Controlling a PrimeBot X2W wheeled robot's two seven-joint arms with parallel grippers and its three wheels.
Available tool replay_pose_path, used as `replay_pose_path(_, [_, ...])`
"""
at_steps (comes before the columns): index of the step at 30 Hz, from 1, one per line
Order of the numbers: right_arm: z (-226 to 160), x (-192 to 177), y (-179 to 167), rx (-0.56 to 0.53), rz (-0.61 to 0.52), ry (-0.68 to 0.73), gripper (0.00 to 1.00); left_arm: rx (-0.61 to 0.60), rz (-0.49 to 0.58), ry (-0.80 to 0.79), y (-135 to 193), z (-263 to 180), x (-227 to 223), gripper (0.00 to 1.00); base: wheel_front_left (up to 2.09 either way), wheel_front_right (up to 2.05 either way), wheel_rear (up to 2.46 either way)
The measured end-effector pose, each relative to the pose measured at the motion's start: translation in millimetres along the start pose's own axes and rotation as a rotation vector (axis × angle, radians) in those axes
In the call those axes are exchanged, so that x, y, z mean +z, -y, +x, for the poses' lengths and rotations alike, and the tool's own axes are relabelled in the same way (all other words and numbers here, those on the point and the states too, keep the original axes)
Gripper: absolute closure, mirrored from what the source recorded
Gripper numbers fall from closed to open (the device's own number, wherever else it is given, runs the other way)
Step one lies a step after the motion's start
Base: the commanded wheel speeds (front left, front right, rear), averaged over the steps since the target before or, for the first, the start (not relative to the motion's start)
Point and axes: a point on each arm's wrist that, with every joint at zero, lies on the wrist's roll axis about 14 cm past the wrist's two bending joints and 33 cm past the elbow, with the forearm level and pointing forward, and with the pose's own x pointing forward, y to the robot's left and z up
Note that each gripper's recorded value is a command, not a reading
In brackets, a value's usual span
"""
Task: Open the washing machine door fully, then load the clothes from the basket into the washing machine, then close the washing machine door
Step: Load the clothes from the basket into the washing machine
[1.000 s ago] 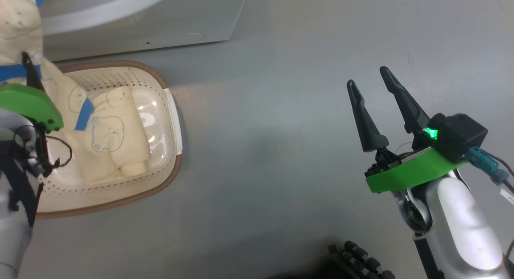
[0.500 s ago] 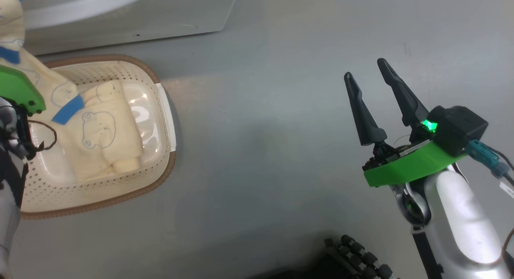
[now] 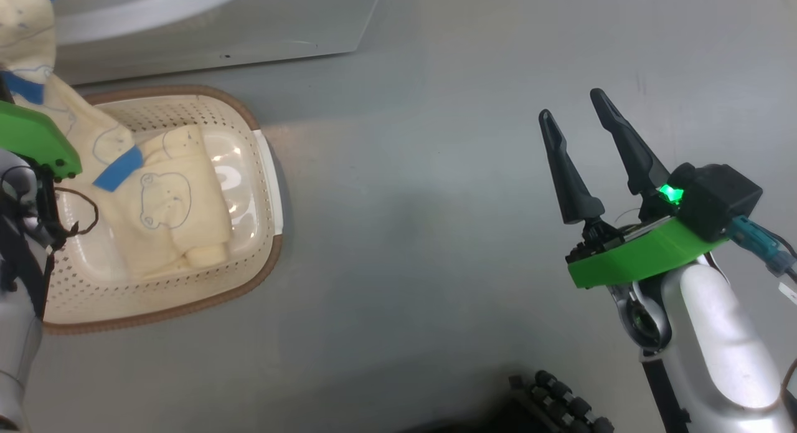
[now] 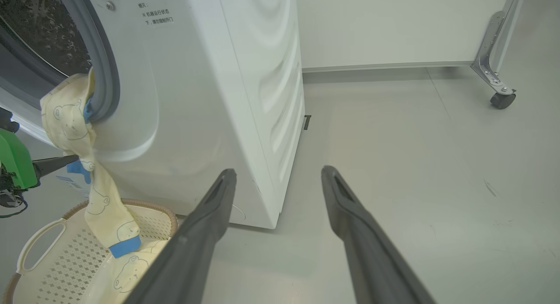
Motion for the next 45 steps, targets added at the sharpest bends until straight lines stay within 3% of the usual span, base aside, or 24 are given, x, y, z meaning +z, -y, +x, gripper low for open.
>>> replay_pose_path(16, [-2, 7, -8, 0.016, -0.002, 0.020, 0.00, -0.074, 0.010, 0.093, 15, -39, 16, 1.00, 0.00, 0.00, 0.00])
replay_pose_path(30, [-13, 12, -10, 0.013, 0.014, 0.025, 0.00, -0.120, 0.144, 0.211, 15, -68, 123, 1.00, 0.00, 0.00, 0.00])
replay_pose_path(45, [-13, 1, 12, -0.048, 0.047, -0.006, 0.00, -0.117, 0.168, 0.177, 9, -13, 186, 1.00, 0.00, 0.00, 0.00])
